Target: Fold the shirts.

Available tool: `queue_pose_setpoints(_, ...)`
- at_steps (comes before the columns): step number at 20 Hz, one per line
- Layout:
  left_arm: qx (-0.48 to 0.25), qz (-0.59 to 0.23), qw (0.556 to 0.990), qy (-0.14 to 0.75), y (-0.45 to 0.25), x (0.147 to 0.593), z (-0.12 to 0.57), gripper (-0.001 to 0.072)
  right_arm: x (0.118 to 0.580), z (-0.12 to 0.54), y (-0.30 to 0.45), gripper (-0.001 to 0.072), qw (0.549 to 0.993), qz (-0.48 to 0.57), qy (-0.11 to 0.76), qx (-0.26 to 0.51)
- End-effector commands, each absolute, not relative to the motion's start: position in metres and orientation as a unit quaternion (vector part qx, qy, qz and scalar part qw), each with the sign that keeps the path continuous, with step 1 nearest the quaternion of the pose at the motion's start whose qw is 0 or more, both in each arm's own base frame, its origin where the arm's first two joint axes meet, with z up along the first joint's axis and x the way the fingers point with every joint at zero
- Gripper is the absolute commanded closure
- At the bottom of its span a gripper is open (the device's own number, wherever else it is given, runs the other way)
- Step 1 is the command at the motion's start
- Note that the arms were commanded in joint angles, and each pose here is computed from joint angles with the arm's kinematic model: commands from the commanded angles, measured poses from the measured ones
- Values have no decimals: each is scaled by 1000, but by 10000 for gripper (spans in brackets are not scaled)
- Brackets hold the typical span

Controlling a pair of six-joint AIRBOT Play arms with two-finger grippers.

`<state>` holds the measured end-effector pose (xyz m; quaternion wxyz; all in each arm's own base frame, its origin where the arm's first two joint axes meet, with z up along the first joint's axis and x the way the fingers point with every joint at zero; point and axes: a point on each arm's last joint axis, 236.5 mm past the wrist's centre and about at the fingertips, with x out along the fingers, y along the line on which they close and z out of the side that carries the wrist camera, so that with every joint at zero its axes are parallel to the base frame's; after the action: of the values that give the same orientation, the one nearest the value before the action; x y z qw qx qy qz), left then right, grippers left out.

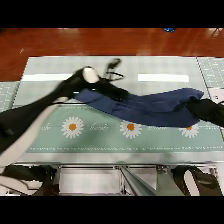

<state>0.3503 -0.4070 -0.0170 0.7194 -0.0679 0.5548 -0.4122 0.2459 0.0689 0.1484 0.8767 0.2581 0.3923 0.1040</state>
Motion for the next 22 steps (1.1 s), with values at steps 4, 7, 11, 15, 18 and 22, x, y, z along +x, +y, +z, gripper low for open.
queue_pose_setpoints(4,-74,-450,631,628,-510,275,-70,689,230,162,87,686,872,133,382,276)
queue_pose_setpoints(7,-78,-479,592,643,-531,235,-72,689,231,163,86,686,874,133,379,274)
queue_pose_setpoints(11,-111,-463,616,627,-505,291,-47,689,233,164,86,686,875,133,375,276)
queue_pose_setpoints(15,-159,-426,659,600,-400,387,16,689,253,176,109,686,858,202,363,303)
queue_pose_setpoints(18,-159,-406,713,549,-295,423,79,689,288,180,120,686,839,244,346,343)
queue_pose_setpoints(22,-163,-290,815,475,-152,424,127,689,343,151,168,685,812,279,377,347)
